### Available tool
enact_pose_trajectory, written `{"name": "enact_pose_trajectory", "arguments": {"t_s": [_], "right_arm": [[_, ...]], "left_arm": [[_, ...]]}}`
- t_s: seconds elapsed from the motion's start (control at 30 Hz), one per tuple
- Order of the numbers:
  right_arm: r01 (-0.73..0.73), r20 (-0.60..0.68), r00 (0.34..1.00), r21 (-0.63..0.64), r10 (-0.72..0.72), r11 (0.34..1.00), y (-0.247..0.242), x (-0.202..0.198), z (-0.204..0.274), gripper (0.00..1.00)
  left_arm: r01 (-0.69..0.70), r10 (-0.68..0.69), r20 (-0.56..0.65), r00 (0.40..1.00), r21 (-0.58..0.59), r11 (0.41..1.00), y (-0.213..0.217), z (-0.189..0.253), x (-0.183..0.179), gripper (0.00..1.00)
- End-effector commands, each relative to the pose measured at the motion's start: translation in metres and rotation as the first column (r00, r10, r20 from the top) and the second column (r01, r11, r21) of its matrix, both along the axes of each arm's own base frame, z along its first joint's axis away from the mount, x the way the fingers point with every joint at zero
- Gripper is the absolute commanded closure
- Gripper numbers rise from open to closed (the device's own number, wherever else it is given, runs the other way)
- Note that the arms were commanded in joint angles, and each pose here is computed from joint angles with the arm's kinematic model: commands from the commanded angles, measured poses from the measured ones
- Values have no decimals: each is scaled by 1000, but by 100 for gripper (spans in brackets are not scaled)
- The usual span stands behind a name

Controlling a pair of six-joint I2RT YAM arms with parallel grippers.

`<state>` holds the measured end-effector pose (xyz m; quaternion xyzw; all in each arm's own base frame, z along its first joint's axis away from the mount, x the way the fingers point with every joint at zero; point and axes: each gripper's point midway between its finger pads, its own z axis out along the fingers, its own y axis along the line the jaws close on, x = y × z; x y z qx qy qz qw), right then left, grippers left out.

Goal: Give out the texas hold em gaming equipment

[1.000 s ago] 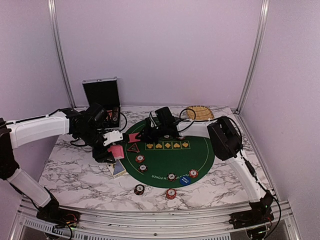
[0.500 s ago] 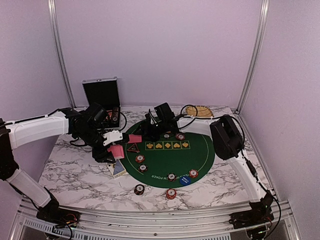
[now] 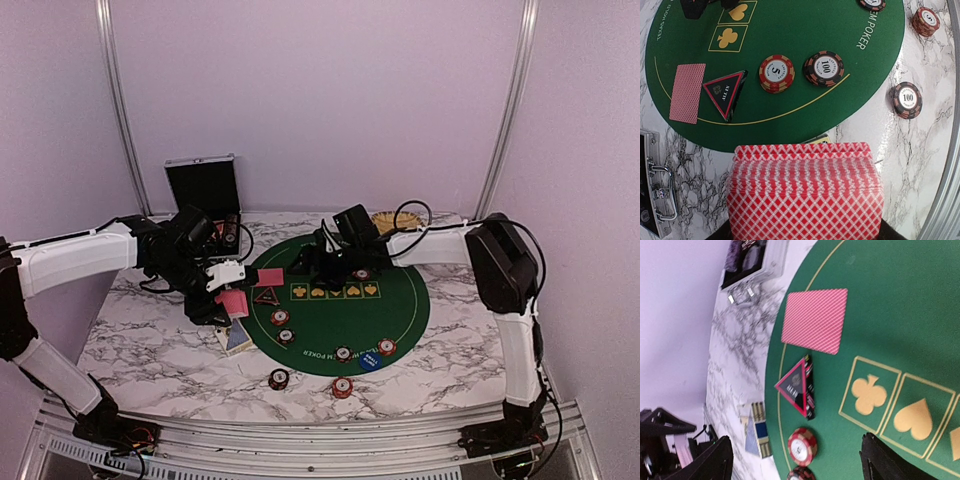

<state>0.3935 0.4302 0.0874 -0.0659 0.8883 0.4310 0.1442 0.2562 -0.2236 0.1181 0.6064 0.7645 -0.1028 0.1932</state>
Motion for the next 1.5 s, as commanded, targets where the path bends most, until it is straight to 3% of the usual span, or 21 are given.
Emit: {"name": "enact_pose_trajectory", "arguments": {"t_s": [0.0, 0.4, 1.47], "right_arm": [[-76, 64, 996, 198, 65, 977, 24, -33, 59, 13], [-202, 17, 976, 433, 216, 878, 64, -115, 89, 10], [-274, -14, 942, 545, 335, 792, 134, -132, 90, 10]], "left_arm": [[-2, 3, 11, 1000, -39, 999, -7, 18, 2, 81], [-18, 18, 8, 1000, -59, 998, -13, 23, 9, 82], [-21, 18, -27, 999, -105, 994, -24, 28, 9, 82]]}}
